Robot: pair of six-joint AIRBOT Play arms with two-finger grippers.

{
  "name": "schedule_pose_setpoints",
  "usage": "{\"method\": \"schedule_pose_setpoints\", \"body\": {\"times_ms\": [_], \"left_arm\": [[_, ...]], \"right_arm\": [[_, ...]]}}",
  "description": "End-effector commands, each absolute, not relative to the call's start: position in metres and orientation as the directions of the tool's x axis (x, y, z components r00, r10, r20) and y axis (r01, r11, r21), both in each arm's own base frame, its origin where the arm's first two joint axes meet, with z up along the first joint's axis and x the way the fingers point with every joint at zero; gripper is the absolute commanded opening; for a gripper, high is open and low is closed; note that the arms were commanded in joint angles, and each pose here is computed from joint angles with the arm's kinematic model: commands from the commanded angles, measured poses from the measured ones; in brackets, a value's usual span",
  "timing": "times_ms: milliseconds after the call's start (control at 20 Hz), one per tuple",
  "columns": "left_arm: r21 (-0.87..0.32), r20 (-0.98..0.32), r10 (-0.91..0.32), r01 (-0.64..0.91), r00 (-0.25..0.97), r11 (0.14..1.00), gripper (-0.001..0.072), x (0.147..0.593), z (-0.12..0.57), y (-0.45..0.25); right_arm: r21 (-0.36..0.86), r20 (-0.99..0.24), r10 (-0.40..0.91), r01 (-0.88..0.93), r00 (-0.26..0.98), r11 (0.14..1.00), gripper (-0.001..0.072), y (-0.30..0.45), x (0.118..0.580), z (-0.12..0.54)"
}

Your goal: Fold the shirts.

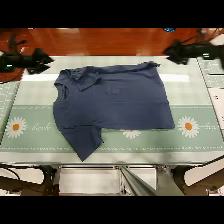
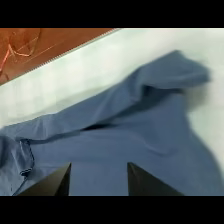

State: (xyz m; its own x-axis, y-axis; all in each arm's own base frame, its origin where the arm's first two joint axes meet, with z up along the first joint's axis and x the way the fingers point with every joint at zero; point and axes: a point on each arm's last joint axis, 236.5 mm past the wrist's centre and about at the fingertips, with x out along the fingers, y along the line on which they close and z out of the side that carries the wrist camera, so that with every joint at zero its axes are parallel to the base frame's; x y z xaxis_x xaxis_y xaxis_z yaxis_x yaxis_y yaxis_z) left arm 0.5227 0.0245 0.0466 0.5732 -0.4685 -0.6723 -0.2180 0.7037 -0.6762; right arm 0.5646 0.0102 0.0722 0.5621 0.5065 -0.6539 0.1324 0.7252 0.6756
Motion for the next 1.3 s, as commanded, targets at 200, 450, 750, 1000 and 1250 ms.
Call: {"method": "schedule_pose_setpoints", "body": {"times_ms": [200,450,750,1000,1250], "left_arm": [[-0.521,-0.851,-0.431,-0.393,0.298,0.758,0.0505,0.351,0.006,0.092],[-0.567,-0.786,-0.605,-0.535,0.124,0.627,0.0505,0.239,-0.074,0.022],[-0.619,-0.714,-0.682,-0.596,0.157,0.511,0.0505,0.226,-0.087,-0.010],[-0.604,-0.744,-0.657,-0.540,0.119,0.586,0.0505,0.237,-0.102,-0.038],[-0.561,-0.787,-0.611,-0.515,0.086,0.649,0.0022,0.249,-0.117,-0.059]], "right_arm": [[0.244,-0.958,0.153,0.409,0.243,0.879,0.0407,-0.126,0.387,0.027],[0.357,-0.933,0.287,0.473,0.216,0.805,0.0407,-0.059,0.307,-0.050],[0.412,-0.911,0.349,0.457,0.219,0.788,0.0407,-0.018,0.255,-0.072],[0.450,-0.893,0.380,0.457,0.241,0.768,0.0407,-0.009,0.257,-0.069],[0.467,-0.884,0.374,0.489,0.281,0.737,0.0407,-0.021,0.262,-0.066]]}}
